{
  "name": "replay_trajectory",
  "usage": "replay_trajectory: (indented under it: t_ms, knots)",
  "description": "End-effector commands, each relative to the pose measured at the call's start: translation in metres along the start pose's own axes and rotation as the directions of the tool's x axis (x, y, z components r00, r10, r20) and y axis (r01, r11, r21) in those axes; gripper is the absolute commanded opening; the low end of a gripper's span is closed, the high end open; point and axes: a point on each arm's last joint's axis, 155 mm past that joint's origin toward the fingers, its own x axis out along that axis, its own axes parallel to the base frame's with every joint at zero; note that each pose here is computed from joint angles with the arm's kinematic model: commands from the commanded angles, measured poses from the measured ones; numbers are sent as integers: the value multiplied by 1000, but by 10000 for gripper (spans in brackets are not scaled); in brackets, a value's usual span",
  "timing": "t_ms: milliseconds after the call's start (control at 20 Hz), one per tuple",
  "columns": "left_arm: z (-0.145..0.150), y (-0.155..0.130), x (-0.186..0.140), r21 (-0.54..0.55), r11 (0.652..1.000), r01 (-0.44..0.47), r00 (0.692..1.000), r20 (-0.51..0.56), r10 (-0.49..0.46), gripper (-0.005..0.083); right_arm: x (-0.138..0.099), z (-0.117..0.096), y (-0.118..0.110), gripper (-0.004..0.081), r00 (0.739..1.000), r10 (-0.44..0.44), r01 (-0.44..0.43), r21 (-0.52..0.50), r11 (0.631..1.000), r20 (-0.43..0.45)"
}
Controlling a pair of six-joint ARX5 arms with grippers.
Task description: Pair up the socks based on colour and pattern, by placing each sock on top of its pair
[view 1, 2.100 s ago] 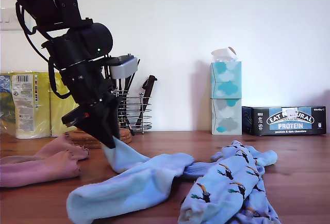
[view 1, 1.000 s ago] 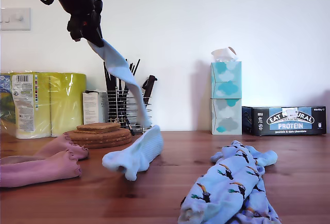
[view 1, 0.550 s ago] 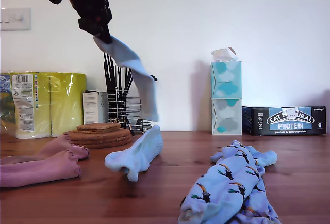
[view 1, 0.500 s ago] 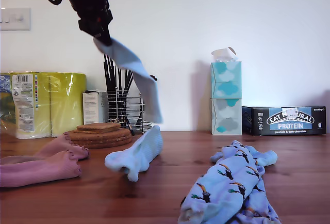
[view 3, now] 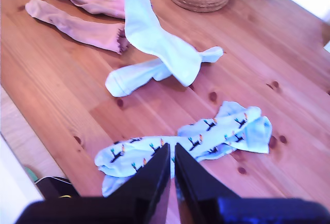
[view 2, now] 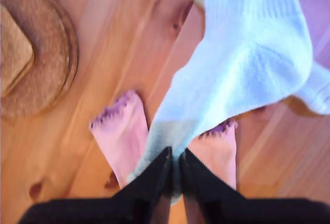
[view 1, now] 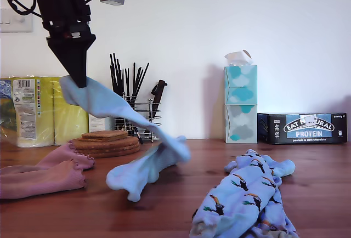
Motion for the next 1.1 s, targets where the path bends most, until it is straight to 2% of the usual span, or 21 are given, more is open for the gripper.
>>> replay_trajectory:
  t_ms: [0, 100, 200, 350, 450, 600, 750, 800, 850, 950, 1000, 1050]
  knots:
    - [-4, -19, -1, -45, 995, 84, 996, 4, -84, -24, 2, 2, 2, -13, 1000, 9, -9, -5, 1000, 7]
    - [-10, -53, -7, -61, 973, 223, 974, -14, -224, -24, 2, 2, 2, -13, 1000, 10, -10, -6, 1000, 7]
    - [-18, -73, -11, -75, 958, 278, 957, -59, -283, -24, 2, 2, 2, -13, 1000, 10, -10, -17, 1000, 8]
    - [-29, -62, -10, -69, 982, 175, 974, -134, -183, -24, 2, 2, 3, -13, 1000, 12, -12, -23, 1000, 8]
    - [-25, -68, -11, -102, 975, 195, 971, -120, -207, -24, 2, 2, 3, -13, 1000, 12, -12, -23, 1000, 8]
    - [-16, -75, -11, -245, 946, 210, 968, -82, -236, -24, 2, 2, 3, -13, 1000, 12, -11, -23, 1000, 8]
    - [-8, -89, -15, -265, 924, 275, 954, -45, -297, -24, 2, 2, 3, -13, 1000, 12, -11, -23, 1000, 8]
    - [-7, -89, -14, -313, 911, 269, 954, -42, -297, -24, 2, 2, 3, -13, 1000, 12, -11, -24, 1000, 8]
    - [-1, -87, -14, -395, 881, 259, 957, -19, -290, -24, 2, 2, 3, -13, 1000, 12, -11, -24, 1000, 8]
    - [24, -81, -12, -555, 786, 272, 958, 83, -273, -24, 2, 3, 3, -13, 1000, 11, -11, -24, 1000, 9]
    - [35, -82, -11, -578, 761, 293, 954, 122, -274, -24, 2, 3, 3, -13, 1000, 11, -11, -24, 1000, 11]
    - [39, -83, -8, -591, 752, 292, 954, 126, -271, -24, 2, 3, 3, -13, 1000, 11, -11, -23, 1000, 11]
